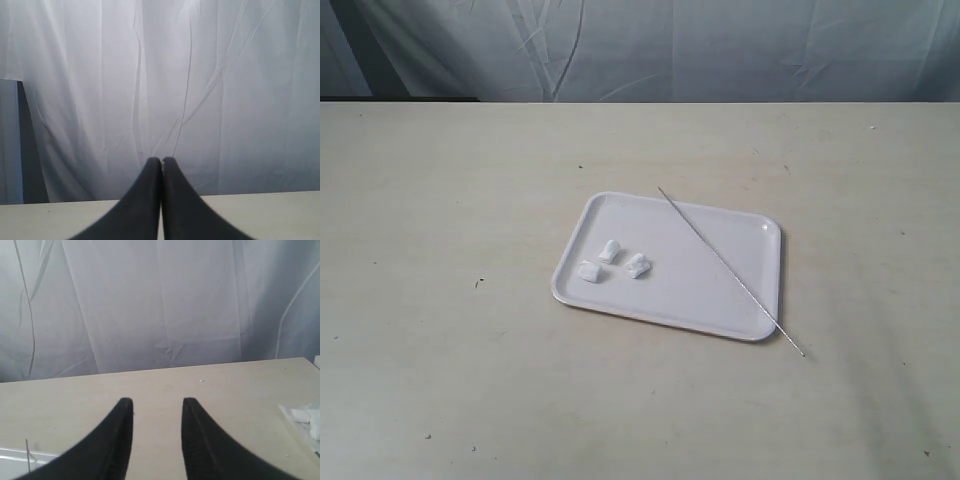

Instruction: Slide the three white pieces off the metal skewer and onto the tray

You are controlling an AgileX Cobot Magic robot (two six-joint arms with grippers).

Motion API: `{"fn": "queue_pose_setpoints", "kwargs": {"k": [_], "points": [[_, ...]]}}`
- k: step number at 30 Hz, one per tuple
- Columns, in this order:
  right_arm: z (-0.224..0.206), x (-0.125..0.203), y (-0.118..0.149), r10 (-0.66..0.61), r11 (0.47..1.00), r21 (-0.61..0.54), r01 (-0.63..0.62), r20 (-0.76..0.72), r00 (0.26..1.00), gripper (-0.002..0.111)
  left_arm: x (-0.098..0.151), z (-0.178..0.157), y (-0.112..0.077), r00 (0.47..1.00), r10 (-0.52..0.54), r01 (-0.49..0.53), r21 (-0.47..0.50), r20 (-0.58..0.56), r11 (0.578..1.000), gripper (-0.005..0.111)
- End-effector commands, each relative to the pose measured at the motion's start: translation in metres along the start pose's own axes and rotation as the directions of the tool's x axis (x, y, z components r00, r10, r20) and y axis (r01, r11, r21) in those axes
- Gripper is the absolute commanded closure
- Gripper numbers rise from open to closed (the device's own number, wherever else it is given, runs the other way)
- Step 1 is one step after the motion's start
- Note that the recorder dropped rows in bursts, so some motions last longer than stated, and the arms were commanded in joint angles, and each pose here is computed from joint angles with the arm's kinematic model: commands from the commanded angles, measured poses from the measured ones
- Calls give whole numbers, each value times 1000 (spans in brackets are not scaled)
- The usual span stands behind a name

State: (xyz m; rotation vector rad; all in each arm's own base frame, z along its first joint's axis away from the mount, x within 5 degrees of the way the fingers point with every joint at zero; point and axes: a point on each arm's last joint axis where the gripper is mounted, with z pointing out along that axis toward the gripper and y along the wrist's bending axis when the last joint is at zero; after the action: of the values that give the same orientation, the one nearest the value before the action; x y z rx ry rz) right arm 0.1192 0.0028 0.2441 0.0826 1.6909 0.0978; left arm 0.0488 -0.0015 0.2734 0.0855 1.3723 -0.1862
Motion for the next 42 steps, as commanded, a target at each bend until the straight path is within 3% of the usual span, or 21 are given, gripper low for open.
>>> {"fn": "queue_pose_setpoints", "kwargs": {"k": [1,4,7,9,13,19,22,33,36,42], "points": [[-1,1,-3,1,1000,24,-1,-8,1000,76,1,-1,0,1000,-19,19,3,2,1000,107],[-7,8,-8,13,998,63,-9,-60,998,76,2,-1,4,1000,-17,17,-43,-7,999,107],[-17,26,-9,20,998,63,-12,-127,992,76,3,-1,-2,997,84,-84,18,2,996,107],[-24,39,-10,14,998,63,-6,-122,992,76,4,-1,-4,995,96,-96,50,6,994,107],[-37,53,-11,-3,999,53,5,-46,999,76,15,0,-7,996,86,-84,85,-21,993,107],[-57,65,-7,-19,1000,16,20,-94,995,76,43,0,-7,992,-35,44,79,-121,996,107],[-57,65,-7,-23,1000,17,25,-95,995,76,45,0,-7,991,-19,29,74,-131,997,107],[-57,65,-9,-74,997,28,76,-90,993,76,45,-5,1,987,118,-126,-75,-111,989,107],[-57,64,-8,-61,998,26,63,-86,994,76,57,-5,5,985,82,-103,-137,-149,985,107],[-57,64,-10,-38,998,52,42,-80,996,76,67,-7,9,969,94,-135,-173,-227,976,107]]}}
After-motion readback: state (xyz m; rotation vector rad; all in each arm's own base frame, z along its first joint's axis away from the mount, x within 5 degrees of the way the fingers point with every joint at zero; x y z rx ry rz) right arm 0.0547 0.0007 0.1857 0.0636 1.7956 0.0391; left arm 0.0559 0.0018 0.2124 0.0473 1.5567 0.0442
